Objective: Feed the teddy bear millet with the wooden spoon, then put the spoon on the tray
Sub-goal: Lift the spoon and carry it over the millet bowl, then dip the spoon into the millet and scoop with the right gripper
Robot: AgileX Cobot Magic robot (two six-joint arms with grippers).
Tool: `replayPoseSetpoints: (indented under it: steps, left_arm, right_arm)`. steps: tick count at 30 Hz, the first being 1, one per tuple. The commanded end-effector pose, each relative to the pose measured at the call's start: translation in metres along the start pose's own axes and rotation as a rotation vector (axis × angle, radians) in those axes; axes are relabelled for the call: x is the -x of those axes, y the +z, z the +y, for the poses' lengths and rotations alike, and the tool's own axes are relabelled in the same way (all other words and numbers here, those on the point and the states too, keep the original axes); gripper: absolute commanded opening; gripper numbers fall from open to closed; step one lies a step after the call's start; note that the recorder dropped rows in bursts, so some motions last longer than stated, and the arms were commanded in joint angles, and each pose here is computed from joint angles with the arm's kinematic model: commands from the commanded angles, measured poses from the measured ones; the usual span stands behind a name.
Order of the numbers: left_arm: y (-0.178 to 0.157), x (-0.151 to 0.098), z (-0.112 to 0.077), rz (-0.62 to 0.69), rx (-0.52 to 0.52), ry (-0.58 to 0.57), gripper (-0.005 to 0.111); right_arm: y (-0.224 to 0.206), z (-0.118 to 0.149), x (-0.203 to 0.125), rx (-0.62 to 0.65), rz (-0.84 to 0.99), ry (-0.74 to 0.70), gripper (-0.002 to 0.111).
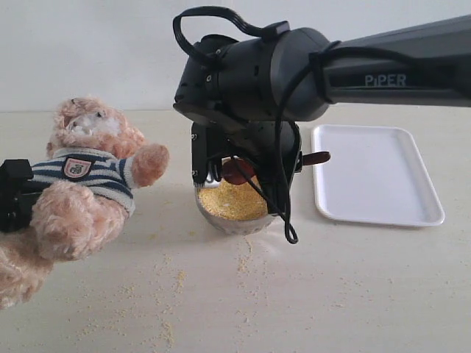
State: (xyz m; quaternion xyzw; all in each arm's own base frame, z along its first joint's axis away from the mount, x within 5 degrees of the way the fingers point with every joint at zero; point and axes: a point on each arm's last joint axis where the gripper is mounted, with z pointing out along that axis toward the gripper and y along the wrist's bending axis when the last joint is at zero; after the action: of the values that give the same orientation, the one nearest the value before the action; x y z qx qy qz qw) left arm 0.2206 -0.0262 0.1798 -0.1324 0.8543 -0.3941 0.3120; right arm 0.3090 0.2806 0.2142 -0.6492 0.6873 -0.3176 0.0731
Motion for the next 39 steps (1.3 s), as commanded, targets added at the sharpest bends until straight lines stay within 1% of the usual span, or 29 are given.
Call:
replayPoseSetpoints:
  steps: [1,11,18,23,27,31,35,39]
  left_arm:
    - [0.0,0.001,-0.003,-0.008,-0.021,-0.004,0.005]
    - [0.0,0.001,-0.003,-0.008,-0.021,-0.004,0.005]
    - [0.0,0.001,-0.003,-0.008,-0.021,-0.004,0.005]
    - [0.0,0.001,-0.003,-0.008,-0.021,-0.004,0.005]
    - [0.0,0.001,-0.003,-0.008,-0.021,-0.004,0.005]
    - [0.0,0.001,-0.003,-0.008,-0.021,-0.004,0.005]
    - [0.0,0.001,-0.003,-0.008,-0.021,-0.004,0.005]
    - [0.0,0.001,-0.003,-0.008,-0.021,-0.004,0.005]
  right_arm:
    - [0.004,-0.001,0.0,0.004,0.01,0.006,0.0]
    - [0.006,0.001,0.002,0.012,0.013,-0.003,0.0]
    - [0.007,0.005,0.004,0.051,-0.001,-0.012,0.0]
    - [0.013,0.012,0.009,0.101,-0.007,-0.054,0.0]
    - [0.014,0.013,0.01,0.108,-0.005,-0.004,0.0]
    - [0.013,0.013,0.009,0.109,-0.009,0.007,0.0]
    - [0.008,0.015,0.009,0.157,-0.037,0.034,0.0]
    - [-0.001,0.012,0.005,0.161,-0.062,0.055,0.0]
